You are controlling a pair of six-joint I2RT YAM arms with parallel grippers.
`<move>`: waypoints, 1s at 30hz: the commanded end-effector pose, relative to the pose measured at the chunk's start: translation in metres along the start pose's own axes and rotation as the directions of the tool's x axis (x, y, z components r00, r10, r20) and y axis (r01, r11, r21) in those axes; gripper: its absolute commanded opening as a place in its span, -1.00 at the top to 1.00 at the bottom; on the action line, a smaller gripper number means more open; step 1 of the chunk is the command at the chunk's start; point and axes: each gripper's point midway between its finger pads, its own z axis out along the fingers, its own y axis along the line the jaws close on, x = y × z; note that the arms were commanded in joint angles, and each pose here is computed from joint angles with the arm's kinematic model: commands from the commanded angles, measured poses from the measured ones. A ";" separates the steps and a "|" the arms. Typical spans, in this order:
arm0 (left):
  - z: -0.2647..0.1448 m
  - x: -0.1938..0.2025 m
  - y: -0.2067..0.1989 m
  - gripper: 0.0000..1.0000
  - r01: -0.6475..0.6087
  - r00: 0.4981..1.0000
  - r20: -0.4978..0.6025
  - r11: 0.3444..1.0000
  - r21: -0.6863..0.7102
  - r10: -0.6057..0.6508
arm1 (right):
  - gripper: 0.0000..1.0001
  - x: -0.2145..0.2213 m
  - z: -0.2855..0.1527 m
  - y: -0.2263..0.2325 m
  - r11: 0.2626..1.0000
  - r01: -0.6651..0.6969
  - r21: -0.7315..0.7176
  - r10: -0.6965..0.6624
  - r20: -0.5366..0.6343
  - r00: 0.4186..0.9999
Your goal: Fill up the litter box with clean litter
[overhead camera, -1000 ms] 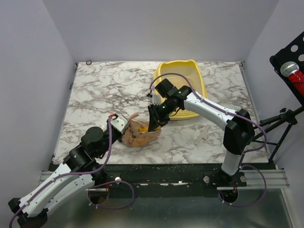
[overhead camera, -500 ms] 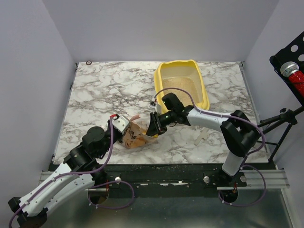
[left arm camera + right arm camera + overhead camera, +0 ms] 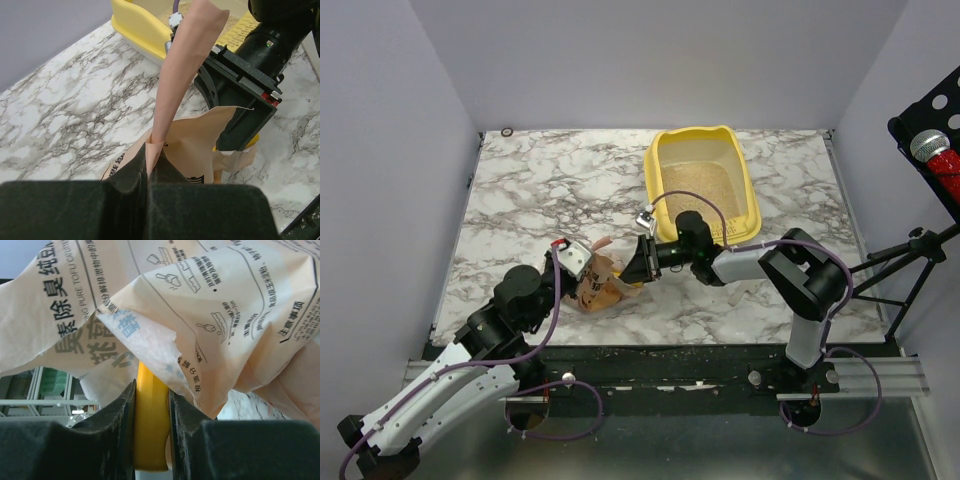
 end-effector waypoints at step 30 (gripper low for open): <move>-0.001 -0.034 0.002 1.00 0.016 0.993 0.116 1.000 0.003 -0.016 | 0.99 0.016 -0.064 0.070 0.946 0.232 -0.224 -0.190 0.195 0.962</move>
